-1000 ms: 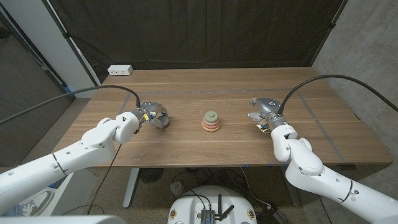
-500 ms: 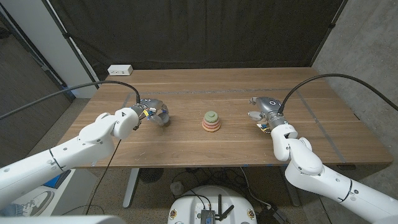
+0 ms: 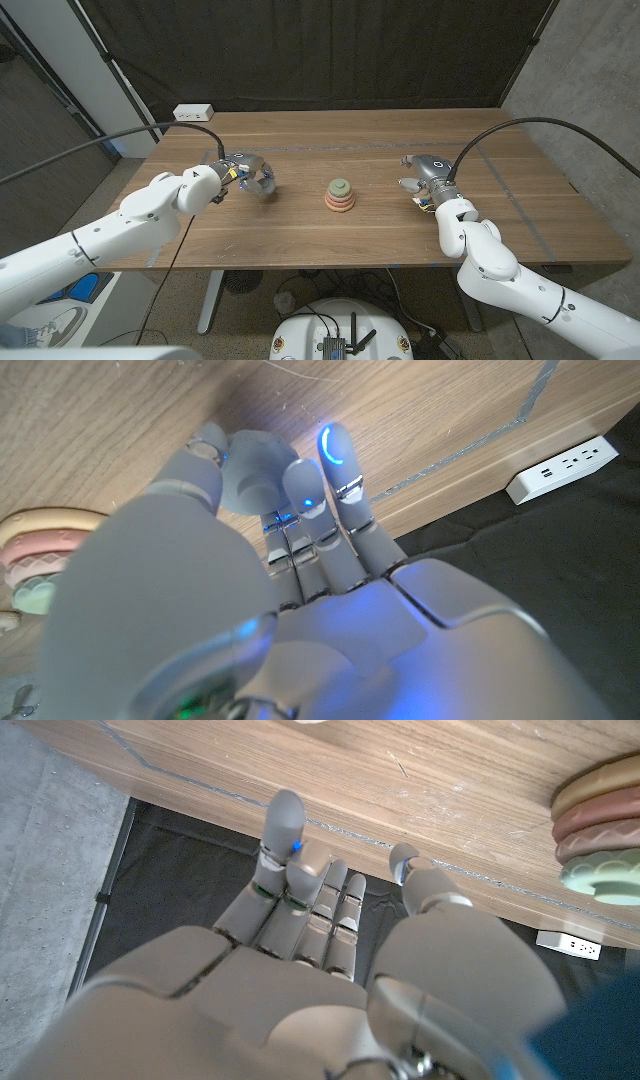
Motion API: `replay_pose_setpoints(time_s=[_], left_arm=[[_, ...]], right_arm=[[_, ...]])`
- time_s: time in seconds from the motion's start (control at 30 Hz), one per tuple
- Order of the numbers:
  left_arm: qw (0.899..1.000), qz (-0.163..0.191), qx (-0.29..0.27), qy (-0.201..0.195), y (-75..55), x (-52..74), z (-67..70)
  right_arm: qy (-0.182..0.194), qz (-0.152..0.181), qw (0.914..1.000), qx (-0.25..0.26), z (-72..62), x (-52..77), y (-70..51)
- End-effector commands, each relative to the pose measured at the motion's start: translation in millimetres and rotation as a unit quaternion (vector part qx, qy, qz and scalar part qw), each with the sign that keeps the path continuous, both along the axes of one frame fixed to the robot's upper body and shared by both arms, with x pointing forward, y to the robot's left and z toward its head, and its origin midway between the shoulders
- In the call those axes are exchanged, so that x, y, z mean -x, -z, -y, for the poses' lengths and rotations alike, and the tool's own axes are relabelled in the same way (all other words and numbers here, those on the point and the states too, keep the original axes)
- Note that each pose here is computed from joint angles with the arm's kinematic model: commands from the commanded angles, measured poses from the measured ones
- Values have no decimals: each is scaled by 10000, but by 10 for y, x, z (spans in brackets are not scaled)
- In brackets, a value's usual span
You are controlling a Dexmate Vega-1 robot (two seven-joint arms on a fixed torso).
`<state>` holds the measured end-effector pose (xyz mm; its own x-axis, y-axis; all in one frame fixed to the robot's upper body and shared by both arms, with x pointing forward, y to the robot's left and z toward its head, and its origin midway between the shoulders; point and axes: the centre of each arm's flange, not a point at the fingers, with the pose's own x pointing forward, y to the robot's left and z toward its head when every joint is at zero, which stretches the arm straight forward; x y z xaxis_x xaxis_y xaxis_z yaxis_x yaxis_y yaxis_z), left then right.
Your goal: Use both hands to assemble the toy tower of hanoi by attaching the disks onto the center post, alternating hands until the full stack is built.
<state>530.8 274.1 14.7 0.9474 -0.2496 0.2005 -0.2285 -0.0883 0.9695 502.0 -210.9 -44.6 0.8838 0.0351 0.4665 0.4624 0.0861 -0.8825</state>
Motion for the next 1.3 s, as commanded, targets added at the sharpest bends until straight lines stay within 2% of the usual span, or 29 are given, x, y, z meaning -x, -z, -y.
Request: replay_pose_setpoints(time_s=[0.03,0.5,1.3], left_arm=[[9999,19,55,146,-136,63,12],[9997,11,67,245,-243,109,12],[9969,185,61,768,-396,99,223]], right_arm=[[-26,11,10000,-25,-17,-39,-22],[-25,-11,10000,-59,-27,-57,-32],[66,12,9999,-114,13,-48,-34]])
